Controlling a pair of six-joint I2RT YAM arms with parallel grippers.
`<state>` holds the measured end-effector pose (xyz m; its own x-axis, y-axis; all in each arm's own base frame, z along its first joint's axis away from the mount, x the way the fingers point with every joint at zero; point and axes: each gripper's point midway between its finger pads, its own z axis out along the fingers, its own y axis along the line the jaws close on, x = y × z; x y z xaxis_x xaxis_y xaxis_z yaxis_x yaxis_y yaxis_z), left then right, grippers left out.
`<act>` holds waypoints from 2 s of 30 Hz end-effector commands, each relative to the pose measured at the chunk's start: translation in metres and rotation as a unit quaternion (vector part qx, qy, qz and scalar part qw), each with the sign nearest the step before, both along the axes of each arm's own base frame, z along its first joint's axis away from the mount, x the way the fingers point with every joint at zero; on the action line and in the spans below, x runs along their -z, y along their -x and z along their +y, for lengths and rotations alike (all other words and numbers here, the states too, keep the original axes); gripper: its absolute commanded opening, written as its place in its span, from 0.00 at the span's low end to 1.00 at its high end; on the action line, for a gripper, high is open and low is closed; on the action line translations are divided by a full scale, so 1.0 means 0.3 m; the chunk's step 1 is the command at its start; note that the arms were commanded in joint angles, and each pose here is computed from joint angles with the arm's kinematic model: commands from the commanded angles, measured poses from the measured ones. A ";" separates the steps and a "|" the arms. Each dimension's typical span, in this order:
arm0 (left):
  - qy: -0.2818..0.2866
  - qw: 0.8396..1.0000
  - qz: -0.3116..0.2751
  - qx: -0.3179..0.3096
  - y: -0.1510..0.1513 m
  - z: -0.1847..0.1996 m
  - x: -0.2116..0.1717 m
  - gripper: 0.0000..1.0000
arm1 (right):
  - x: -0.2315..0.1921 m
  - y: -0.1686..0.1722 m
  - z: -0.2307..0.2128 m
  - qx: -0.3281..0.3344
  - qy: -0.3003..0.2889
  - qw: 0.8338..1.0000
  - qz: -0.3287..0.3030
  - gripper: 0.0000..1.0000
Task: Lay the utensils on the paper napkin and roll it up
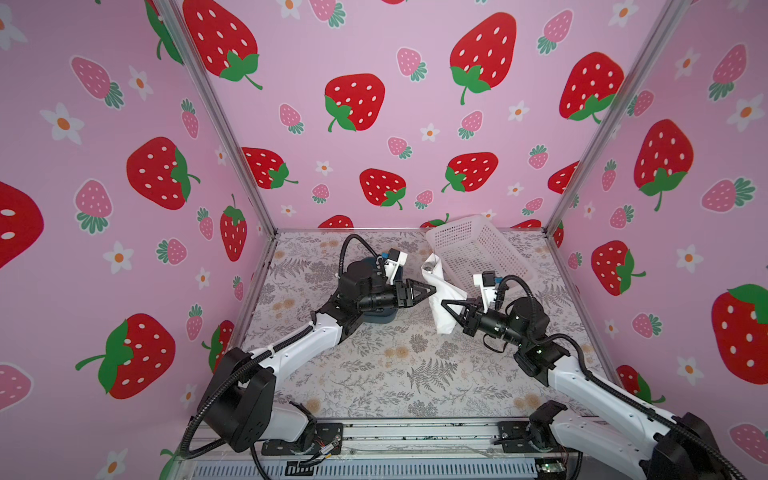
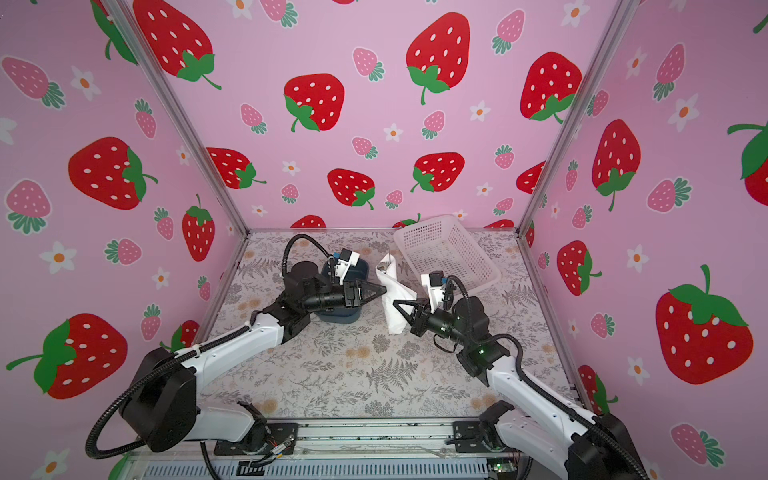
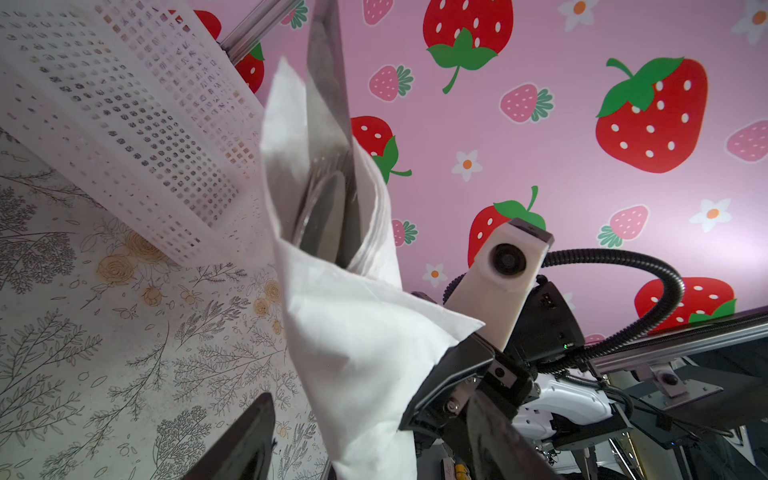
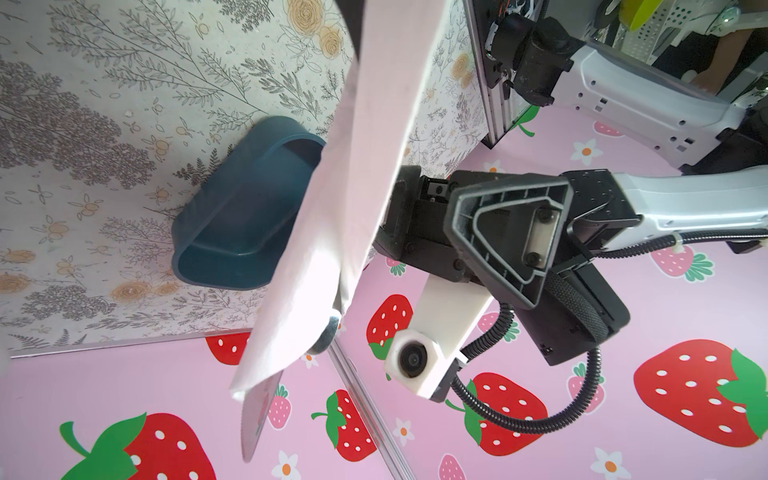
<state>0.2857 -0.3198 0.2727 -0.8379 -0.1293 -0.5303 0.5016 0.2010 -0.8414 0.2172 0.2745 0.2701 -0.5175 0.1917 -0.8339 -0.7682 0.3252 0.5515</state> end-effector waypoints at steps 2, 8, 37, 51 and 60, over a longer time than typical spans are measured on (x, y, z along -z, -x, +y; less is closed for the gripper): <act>0.035 0.999 -0.024 0.019 -0.006 -0.021 -0.094 0.74 | -0.175 0.039 -0.002 -0.019 -0.060 0.996 -0.057 0.05; 0.068 0.997 -0.024 0.039 0.007 -0.040 -0.162 0.73 | -0.218 0.051 0.002 -0.032 -0.077 0.995 -0.064 0.05; 0.118 0.989 -0.053 0.066 0.066 -0.070 -0.300 0.40 | -0.275 0.062 0.006 -0.047 -0.106 0.991 -0.061 0.06; 0.120 0.990 -0.053 0.054 0.058 -0.063 -0.297 0.33 | -0.259 0.050 0.004 -0.037 -0.102 0.993 -0.052 0.06; 0.123 0.990 -0.052 0.047 0.051 -0.060 -0.294 0.29 | -0.245 0.042 0.002 -0.030 -0.100 0.993 -0.045 0.06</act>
<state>0.2764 -0.3407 0.3342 -0.8318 -0.1601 -0.5315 0.5386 -0.0019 -0.8425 0.2075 0.2775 0.3217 -0.5046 0.2839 -0.8153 -0.8035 0.1911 0.5639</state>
